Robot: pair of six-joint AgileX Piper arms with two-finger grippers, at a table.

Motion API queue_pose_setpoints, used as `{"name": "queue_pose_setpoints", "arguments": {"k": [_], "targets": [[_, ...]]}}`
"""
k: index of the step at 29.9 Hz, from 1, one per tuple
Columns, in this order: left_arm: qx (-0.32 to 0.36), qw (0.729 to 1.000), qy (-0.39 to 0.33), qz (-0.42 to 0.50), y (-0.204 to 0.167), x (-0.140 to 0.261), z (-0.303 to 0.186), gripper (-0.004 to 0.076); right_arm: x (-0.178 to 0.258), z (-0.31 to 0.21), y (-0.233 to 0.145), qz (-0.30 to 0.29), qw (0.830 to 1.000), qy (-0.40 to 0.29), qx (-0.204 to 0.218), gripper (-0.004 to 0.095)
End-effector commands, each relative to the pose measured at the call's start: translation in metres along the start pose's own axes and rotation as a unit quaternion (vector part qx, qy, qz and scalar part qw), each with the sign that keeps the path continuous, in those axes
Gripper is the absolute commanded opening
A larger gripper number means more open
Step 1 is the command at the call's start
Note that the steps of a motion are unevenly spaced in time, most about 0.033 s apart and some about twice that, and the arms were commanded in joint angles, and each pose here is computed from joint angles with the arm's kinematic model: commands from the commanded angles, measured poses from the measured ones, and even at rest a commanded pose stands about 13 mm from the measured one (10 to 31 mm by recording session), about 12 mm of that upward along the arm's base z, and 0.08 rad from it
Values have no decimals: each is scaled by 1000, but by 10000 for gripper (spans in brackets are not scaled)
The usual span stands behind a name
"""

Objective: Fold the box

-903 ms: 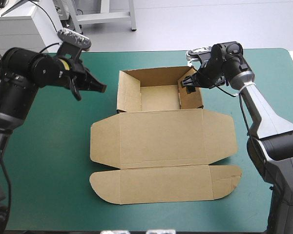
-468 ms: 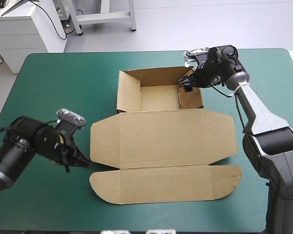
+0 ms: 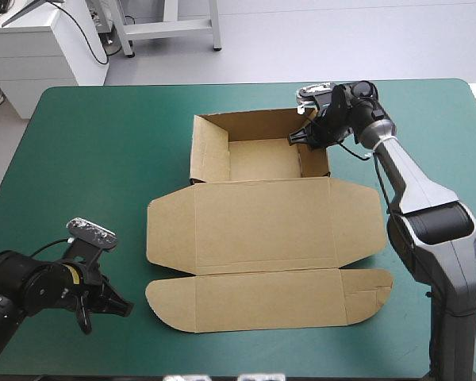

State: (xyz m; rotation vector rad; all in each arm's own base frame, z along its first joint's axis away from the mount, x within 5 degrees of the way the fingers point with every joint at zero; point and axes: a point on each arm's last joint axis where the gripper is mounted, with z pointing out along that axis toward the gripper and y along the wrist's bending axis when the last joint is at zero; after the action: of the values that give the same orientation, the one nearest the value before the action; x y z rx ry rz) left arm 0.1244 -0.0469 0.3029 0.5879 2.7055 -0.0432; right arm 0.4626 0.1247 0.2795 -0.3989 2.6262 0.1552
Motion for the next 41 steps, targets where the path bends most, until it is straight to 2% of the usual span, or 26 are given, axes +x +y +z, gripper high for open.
{"name": "queue_pose_setpoints", "arguments": {"k": [1, 2, 8, 13, 16, 20, 24, 30, 38, 41], "targets": [[-4, 999, -54, -2, 0, -2, -14, -8, -13, -38, -2, -5, 998, -63, 11, 23], [-4, 998, -57, -3, 0, -1, -16, -8, -13, -38, -2, -5, 998, -63, 11, -19], [-8, 998, -63, -1, 1, 0, -18, -8, -13, -38, -3, -8, 998, -61, 17, -21], [-8, 998, -58, -1, 1, 1, -18, -8, -18, -50, -24, -16, 994, -77, 70, -21], [-8, 998, -58, -1, 1, 1, -18, -8, -19, -62, -53, -8, 990, -81, 115, -21], [-8, 998, -58, -1, 1, 1, -18, -8, -12, -80, -110, 35, 982, -79, 166, -21], [-8, 998, -58, -1, 1, 1, -18, -8, 6, -96, -170, 93, 972, -76, 203, -21], [-26, 998, -64, 5, 4, 0, -18, -8, 43, -116, -239, 162, 955, -48, 243, -21], [-26, 997, -69, 5, 4, -1, -18, -8, 74, -134, -283, 207, 940, -33, 271, -21], [-26, 997, -71, 5, 4, -2, -18, -8, 81, -137, -291, 201, 940, -21, 276, -21]]}}
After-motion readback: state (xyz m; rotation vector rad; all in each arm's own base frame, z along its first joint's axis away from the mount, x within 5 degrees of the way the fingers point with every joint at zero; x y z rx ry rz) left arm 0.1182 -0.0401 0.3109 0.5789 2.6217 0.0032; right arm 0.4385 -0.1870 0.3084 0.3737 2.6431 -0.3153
